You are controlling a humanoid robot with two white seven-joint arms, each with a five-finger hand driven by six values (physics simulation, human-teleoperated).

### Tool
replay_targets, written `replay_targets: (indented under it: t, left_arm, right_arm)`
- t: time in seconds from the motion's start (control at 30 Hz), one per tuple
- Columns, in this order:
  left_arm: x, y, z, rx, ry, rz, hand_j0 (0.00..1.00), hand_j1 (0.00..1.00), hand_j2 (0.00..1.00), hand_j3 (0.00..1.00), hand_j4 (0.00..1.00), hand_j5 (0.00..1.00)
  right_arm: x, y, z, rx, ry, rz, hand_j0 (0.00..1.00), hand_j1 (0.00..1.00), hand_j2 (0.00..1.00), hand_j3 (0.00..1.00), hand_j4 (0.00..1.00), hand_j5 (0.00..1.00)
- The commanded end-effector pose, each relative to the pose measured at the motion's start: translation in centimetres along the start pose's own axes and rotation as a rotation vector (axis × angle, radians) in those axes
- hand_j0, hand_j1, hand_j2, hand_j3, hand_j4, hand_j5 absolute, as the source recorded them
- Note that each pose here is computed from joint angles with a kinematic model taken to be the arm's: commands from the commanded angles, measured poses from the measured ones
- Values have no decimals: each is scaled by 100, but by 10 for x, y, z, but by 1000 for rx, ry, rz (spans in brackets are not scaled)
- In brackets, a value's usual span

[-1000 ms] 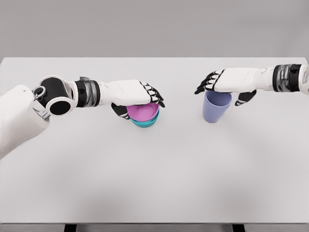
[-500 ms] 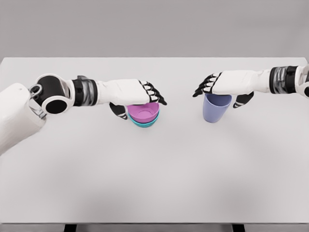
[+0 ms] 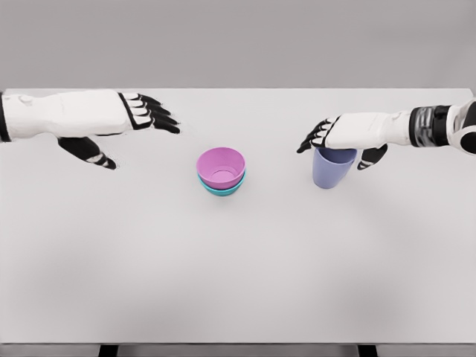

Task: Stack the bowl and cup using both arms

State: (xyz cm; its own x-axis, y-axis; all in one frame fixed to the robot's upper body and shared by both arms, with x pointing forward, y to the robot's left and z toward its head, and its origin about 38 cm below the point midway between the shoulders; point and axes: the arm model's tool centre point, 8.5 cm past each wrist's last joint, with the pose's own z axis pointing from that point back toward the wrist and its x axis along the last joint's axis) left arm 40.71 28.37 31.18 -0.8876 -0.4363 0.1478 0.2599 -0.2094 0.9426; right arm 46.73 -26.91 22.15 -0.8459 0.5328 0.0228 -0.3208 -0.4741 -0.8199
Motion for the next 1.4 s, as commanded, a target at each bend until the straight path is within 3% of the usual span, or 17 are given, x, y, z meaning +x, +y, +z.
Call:
replay_targets:
  t: [0.0, 0.1, 0.17, 0.3, 0.4, 0.67, 0.9, 1.37]
  left_arm:
    - [-14, 10, 38, 103, 22, 141, 100, 100, 100, 100, 100, 100]
    - [-37, -22, 66, 192, 59, 374, 100, 100, 100, 100, 100, 100]
    - [-49, -54, 76, 248, 75, 534, 100, 100, 100, 100, 100, 100]
    - [-65, -90, 87, 329, 112, 704, 100, 100, 100, 100, 100, 100]
    - [-66, -92, 87, 343, 109, 718, 100, 100, 100, 100, 100, 100]
    - [-65, -95, 79, 351, 92, 732, 100, 100, 100, 100, 100, 100]
    - [-65, -97, 79, 350, 92, 737, 100, 100, 100, 100, 100, 100]
    - [-64, -97, 78, 350, 87, 737, 100, 100, 100, 100, 100, 100]
  right_arm:
    - [-1, 1, 0, -1, 3, -6, 99, 99, 99, 99, 99, 99]
    - [-1, 1, 0, 1, 2, -6, 96, 96, 96, 96, 96, 96]
    - [-1, 0, 0, -1, 4, -5, 88, 88, 88, 88, 88, 88]
    - [-1, -1, 0, -3, 2, -4, 69, 69, 69, 69, 69, 69]
    - [-1, -2, 0, -6, 2, -3, 63, 63, 63, 63, 63, 63]
    - [0, -16, 1, -32, 0, 13, 63, 63, 63, 63, 63, 63]
    - [6, -55, -1, -125, -18, 53, 63, 63, 63, 63, 63, 63]
    - [27, -95, -26, -199, -89, 98, 63, 63, 63, 63, 63, 63]
